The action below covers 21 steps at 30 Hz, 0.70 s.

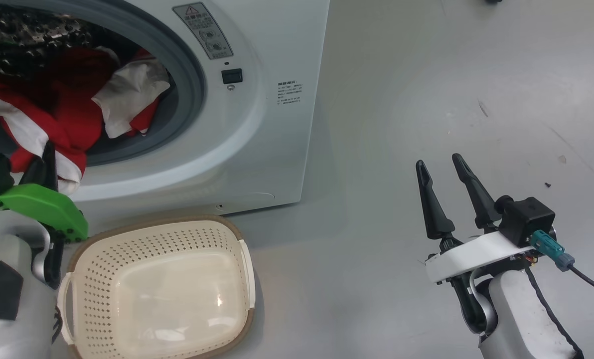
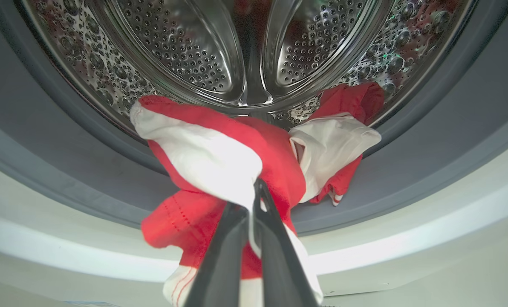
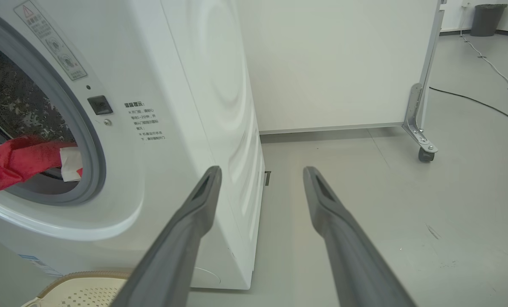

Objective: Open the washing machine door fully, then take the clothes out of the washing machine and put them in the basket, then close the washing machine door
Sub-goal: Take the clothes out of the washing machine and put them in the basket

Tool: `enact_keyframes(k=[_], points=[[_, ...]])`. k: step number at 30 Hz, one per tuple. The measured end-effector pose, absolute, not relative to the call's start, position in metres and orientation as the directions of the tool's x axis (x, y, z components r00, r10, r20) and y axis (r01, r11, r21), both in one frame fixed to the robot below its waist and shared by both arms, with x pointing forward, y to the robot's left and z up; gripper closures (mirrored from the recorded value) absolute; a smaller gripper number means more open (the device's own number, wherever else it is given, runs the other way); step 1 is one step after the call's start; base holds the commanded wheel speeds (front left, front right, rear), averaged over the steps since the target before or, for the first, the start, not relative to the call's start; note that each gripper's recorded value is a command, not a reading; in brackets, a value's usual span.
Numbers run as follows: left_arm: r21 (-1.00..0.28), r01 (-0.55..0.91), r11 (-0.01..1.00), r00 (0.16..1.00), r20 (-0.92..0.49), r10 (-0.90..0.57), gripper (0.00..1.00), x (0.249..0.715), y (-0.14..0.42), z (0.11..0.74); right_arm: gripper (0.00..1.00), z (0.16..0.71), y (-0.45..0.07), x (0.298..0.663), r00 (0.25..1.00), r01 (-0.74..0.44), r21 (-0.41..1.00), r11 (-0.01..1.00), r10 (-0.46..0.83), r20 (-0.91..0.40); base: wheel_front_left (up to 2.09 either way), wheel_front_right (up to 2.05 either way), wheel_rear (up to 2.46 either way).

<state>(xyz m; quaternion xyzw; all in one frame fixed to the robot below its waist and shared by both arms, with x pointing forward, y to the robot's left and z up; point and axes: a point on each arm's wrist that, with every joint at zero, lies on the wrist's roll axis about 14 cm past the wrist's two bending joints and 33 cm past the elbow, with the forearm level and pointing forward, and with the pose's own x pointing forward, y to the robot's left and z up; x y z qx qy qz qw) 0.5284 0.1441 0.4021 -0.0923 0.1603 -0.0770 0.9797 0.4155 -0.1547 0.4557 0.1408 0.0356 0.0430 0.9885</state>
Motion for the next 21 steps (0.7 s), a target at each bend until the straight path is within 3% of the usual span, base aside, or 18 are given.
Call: enact_keyframes(k=[21], points=[[-0.240,0.156,0.958,0.983,-0.061,-0.175,1.00,0.491,0.148,0.478,0.00,0.484,-0.136,0.398,0.989,-0.144,0.295,0.944,0.145,0.016,0.00,0.00,0.00]])
